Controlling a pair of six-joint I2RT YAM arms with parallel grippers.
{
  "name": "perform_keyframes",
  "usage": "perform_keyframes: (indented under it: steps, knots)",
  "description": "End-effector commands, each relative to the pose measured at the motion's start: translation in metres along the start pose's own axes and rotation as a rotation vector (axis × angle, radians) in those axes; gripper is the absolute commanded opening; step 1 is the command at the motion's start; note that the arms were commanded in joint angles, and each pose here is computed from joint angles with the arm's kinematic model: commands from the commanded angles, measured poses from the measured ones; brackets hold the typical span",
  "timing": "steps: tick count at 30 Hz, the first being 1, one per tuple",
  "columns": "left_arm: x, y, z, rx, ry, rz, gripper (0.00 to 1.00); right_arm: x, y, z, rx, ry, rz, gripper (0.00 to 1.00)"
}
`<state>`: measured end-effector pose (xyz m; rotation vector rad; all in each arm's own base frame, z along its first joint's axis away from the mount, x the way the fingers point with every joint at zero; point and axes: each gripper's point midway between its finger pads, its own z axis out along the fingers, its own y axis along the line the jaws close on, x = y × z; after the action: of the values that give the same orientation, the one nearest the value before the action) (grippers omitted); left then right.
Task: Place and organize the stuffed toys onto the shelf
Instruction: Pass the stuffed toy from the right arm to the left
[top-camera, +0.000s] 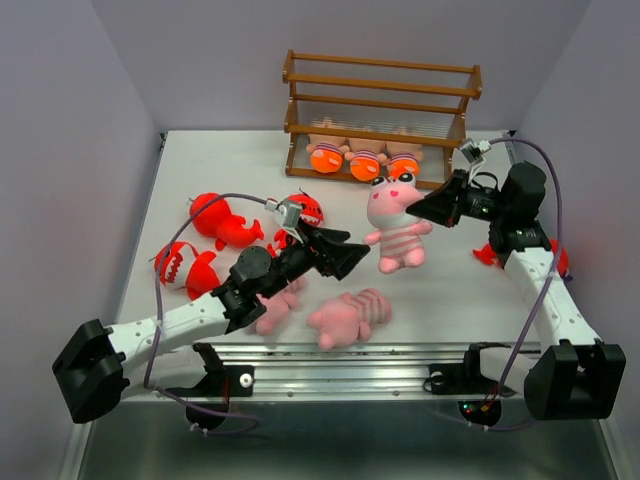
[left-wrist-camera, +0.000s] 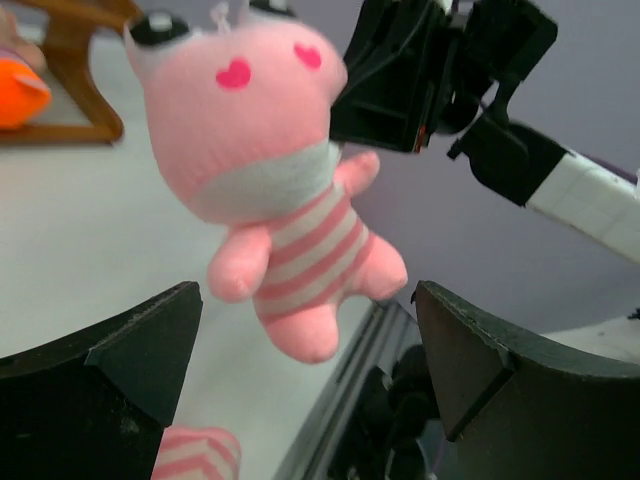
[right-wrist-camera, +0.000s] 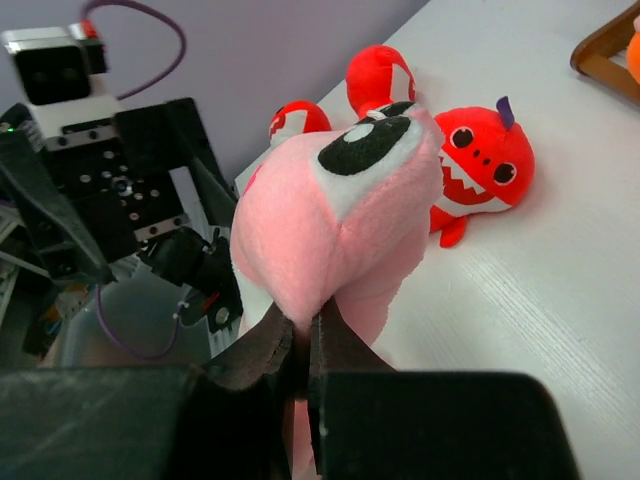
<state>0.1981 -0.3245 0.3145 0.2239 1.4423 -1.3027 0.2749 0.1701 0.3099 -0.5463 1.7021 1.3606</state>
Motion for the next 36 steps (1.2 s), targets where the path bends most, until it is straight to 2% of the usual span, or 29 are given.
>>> perform_keyframes:
  steps: [1, 3, 8, 13, 14, 15, 16, 17, 18, 19, 21, 22, 28, 32, 36]
  knots:
    - [0.022, -0.039, -0.010, 0.234, 0.140, -0.234, 0.99, -0.008, 0.017, -0.003, -0.058, -0.007, -0.140, 0.01]
    - [0.033, -0.040, -0.006, 0.250, 0.179, -0.262, 0.99, -0.010, 0.019, -0.003, -0.063, -0.009, -0.144, 0.01]
    - [0.040, -0.043, -0.002, 0.302, 0.181, -0.333, 0.99, -0.017, 0.022, -0.002, -0.069, -0.024, -0.124, 0.01]
    - [0.036, -0.042, -0.001, 0.331, 0.119, -0.398, 0.97, -0.026, 0.021, 0.000, -0.078, -0.070, -0.108, 0.01]
    - [0.037, -0.043, 0.000, 0.333, 0.115, -0.401, 0.97, -0.027, 0.023, 0.000, -0.084, -0.083, -0.048, 0.01]
    - [0.036, -0.041, 0.002, 0.323, 0.102, -0.407, 0.97, -0.035, 0.027, 0.001, -0.106, -0.122, -0.100, 0.01]
    - [0.037, -0.040, 0.003, 0.321, 0.098, -0.414, 0.97, -0.036, 0.028, 0.001, -0.119, -0.138, -0.088, 0.01]
    - [0.036, -0.040, 0.005, 0.318, 0.090, -0.418, 0.97, -0.032, 0.030, 0.001, -0.138, -0.149, 0.021, 0.01]
    - [0.036, -0.038, 0.008, 0.309, 0.079, -0.429, 0.96, -0.034, 0.034, 0.001, -0.175, -0.186, 0.049, 0.01]
    - [0.034, -0.038, 0.010, 0.308, 0.069, -0.433, 0.95, -0.039, 0.035, 0.000, -0.189, -0.210, -0.011, 0.01]
    - [0.030, -0.036, 0.015, 0.302, 0.042, -0.441, 0.94, -0.039, 0.037, 0.000, -0.217, -0.235, 0.065, 0.01]
    - [0.030, -0.036, 0.016, 0.302, 0.036, -0.435, 0.91, -0.040, 0.036, 0.000, -0.226, -0.244, 0.058, 0.01]
    - [0.036, -0.030, 0.033, 0.274, 0.052, -0.419, 0.91, -0.045, 0.044, -0.003, -0.248, -0.274, 0.039, 0.01]
    - [0.045, -0.023, 0.030, 0.256, 0.058, -0.453, 0.90, -0.051, 0.053, -0.005, -0.254, -0.292, -0.001, 0.01]
    - [0.037, -0.027, 0.026, 0.294, 0.018, -0.475, 0.90, -0.049, 0.045, -0.004, -0.233, -0.321, 0.016, 0.01]
